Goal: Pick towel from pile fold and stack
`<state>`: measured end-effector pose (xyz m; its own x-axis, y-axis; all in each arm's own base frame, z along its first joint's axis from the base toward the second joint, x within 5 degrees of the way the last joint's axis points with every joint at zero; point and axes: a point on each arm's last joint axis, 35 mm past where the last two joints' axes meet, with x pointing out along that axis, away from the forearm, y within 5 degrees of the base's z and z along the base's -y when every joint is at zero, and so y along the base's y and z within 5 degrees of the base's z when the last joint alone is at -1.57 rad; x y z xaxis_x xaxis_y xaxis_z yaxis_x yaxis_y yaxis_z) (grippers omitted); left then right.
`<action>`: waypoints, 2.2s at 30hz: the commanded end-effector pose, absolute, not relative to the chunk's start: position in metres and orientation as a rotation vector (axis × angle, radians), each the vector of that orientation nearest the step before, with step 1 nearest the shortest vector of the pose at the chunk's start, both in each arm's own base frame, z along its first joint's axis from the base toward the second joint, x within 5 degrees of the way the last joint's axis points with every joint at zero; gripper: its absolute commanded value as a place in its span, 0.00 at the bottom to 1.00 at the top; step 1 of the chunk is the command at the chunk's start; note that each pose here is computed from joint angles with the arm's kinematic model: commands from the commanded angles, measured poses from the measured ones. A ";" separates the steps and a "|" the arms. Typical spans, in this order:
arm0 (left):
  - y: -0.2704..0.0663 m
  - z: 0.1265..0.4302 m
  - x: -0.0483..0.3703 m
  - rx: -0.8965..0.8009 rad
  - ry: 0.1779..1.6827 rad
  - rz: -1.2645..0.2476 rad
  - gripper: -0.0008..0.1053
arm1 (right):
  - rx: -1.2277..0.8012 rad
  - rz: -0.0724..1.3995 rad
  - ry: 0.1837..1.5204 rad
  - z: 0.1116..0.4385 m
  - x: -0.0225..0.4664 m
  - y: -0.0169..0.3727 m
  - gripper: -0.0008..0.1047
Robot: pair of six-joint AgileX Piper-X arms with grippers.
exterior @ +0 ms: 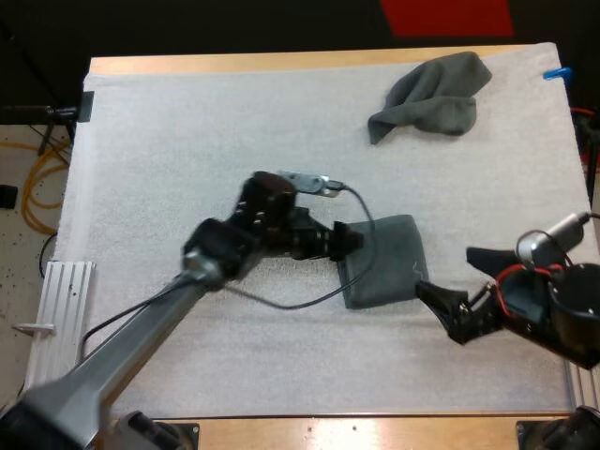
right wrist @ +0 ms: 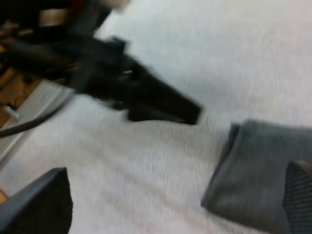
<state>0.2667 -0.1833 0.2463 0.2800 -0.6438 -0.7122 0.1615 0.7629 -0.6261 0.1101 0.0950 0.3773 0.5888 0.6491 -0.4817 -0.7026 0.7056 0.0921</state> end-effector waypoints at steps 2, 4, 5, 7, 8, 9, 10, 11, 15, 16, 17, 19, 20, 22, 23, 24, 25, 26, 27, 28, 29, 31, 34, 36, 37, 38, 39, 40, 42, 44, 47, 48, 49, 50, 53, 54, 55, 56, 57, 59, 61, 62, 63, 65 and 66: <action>-0.195 0.223 0.275 -0.540 1.235 -0.525 0.73 | -0.128 0.788 0.523 0.378 0.102 0.088 0.81; -0.199 0.207 0.280 -0.576 1.288 -0.507 0.73 | -0.129 0.788 0.526 0.378 0.098 0.085 0.81; -0.201 0.198 0.283 -0.598 1.318 -0.493 0.73 | -0.130 0.788 0.528 0.379 0.095 0.083 0.81; -0.205 0.183 0.287 -0.646 1.364 -0.479 0.73 | -0.131 0.787 0.532 0.378 0.093 0.081 0.81; -0.208 0.174 0.290 -0.678 1.390 -0.472 0.73 | -0.131 0.787 0.531 0.379 0.092 0.081 0.81; -0.210 0.166 0.292 -0.711 1.414 -0.463 0.73 | -0.131 0.787 0.532 0.379 0.092 0.080 0.81; -0.211 0.161 0.293 -0.726 1.428 -0.456 0.73 | -0.131 0.787 0.532 0.379 0.092 0.080 0.81; -0.212 0.154 0.295 -0.756 1.453 -0.440 0.73 | -0.131 0.787 0.532 0.379 0.092 0.080 0.81; -0.213 0.138 0.296 -0.790 1.508 -0.369 0.73 | -0.131 0.787 0.532 0.379 0.092 0.080 0.81; -0.213 0.136 0.296 -0.791 1.512 -0.365 0.73 | -0.131 0.787 0.532 0.379 0.092 0.080 0.81; -0.213 0.134 0.296 -0.789 1.516 -0.361 0.73 | -0.131 0.787 0.532 0.379 0.092 0.080 0.81; -0.213 0.134 0.295 -0.783 1.510 -0.352 0.73 | -0.131 0.787 0.532 0.379 0.092 0.080 0.81; -0.214 0.134 0.295 -0.780 1.507 -0.346 0.73 | -0.131 0.787 0.532 0.379 0.092 0.080 0.81; -0.216 0.134 0.293 -0.777 1.509 -0.344 0.73 | -0.134 0.788 0.531 0.379 0.092 0.080 0.81; -0.219 0.134 0.292 -0.768 1.509 -0.346 0.73 | -0.136 0.789 0.530 0.379 0.092 0.080 0.81; -0.222 0.134 0.290 -0.759 1.509 -0.348 0.73 | -0.138 0.789 0.529 0.379 0.092 0.080 0.81; -0.223 0.133 0.288 -0.756 1.512 -0.349 0.73 | -0.138 0.789 0.529 0.379 0.092 0.080 0.81; -0.228 0.132 0.285 -0.748 1.520 -0.359 0.73 | -0.138 0.789 0.529 0.379 0.092 0.080 0.81; -0.234 0.131 0.281 -0.739 1.529 -0.379 0.73 | -0.138 0.789 0.529 0.379 0.092 0.080 0.81; -0.237 0.130 0.279 -0.731 1.535 -0.391 0.73 | -0.138 0.789 0.529 0.379 0.092 0.080 0.81; -0.244 0.129 0.274 -0.715 1.542 -0.406 0.73 | -0.138 0.789 0.529 0.379 0.092 0.080 0.81; -0.250 0.127 0.269 -0.683 1.529 -0.394 0.73 | -0.138 0.789 0.529 0.379 0.092 0.080 0.81; -0.255 0.127 0.265 -0.657 1.512 -0.384 0.72 | -0.138 0.789 0.529 0.379 0.092 0.080 0.81; -0.255 0.127 0.265 -0.655 1.510 -0.381 0.64 | -0.138 0.789 0.529 0.379 0.092 0.080 0.81; -0.255 0.127 0.265 -0.655 1.510 -0.381 0.61 | -0.138 0.789 0.529 0.379 0.092 0.080 0.81; -0.255 0.127 0.265 -0.655 1.510 -0.382 0.52 | -0.138 0.789 0.529 0.379 0.092 0.080 0.81; -0.255 0.127 0.265 -0.656 1.510 -0.384 0.44 | -0.138 0.789 0.529 0.379 0.092 0.080 0.81; -0.255 0.127 0.265 -0.656 1.509 -0.385 0.36 | -0.138 0.789 0.529 0.379 0.092 0.080 0.81; -0.255 0.127 0.266 -0.656 1.502 -0.393 0.16 | -0.138 0.789 0.529 0.379 0.092 0.080 0.81; -0.257 0.129 0.267 -0.650 1.485 -0.421 0.03 | -0.138 0.789 0.529 0.379 0.092 0.080 0.81; -0.257 0.139 0.270 -0.625 1.445 -0.471 0.01 | -0.138 0.789 0.529 0.379 0.092 0.080 0.81; -0.257 0.142 0.271 -0.617 1.435 -0.481 0.01 | -0.138 0.789 0.529 0.379 0.092 0.080 0.81; -0.255 0.146 0.272 -0.602 1.417 -0.495 0.01 | -0.138 0.789 0.529 0.379 0.092 0.080 0.81; -0.252 0.152 0.273 -0.580 1.394 -0.515 0.01 | -0.139 0.786 0.529 0.379 0.092 0.080 0.81; -0.235 0.166 0.282 -0.515 1.358 -0.513 0.01 | -0.146 0.758 0.525 0.378 0.093 0.080 0.81; -0.228 0.169 0.284 -0.497 1.357 -0.509 0.01 | -0.148 0.751 0.525 0.378 0.093 0.079 0.81; -0.219 0.173 0.288 -0.470 1.361 -0.501 0.01 | -0.147 0.746 0.525 0.378 0.093 0.079 0.81; -0.206 0.177 0.292 -0.430 1.374 -0.483 0.01 | -0.143 0.744 0.526 0.378 0.093 0.079 0.81; -0.197 0.178 0.295 -0.399 1.385 -0.467 0.01 | -0.141 0.743 0.527 0.378 0.093 0.079 0.81; -0.169 0.185 0.301 -0.270 1.406 -0.399 0.01 | -0.140 0.743 0.528 0.378 0.093 0.079 0.81; -0.149 0.191 0.305 -0.144 1.412 -0.347 0.01 | -0.140 0.743 0.527 0.378 0.093 0.079 0.81; -0.136 0.193 0.306 -0.072 1.427 -0.304 0.01 | -0.140 0.743 0.527 0.378 0.093 0.079 0.81; -0.127 0.194 0.307 -0.029 1.435 -0.272 0.01 | -0.140 0.743 0.527 0.378 0.093 0.079 0.81; -0.103 0.195 0.310 0.076 1.452 -0.201 0.01 | -0.140 0.743 0.527 0.378 0.093 0.079 0.81; -0.095 0.194 0.311 0.104 1.459 -0.179 0.01 | -0.141 0.740 0.527 0.378 0.093 0.079 0.81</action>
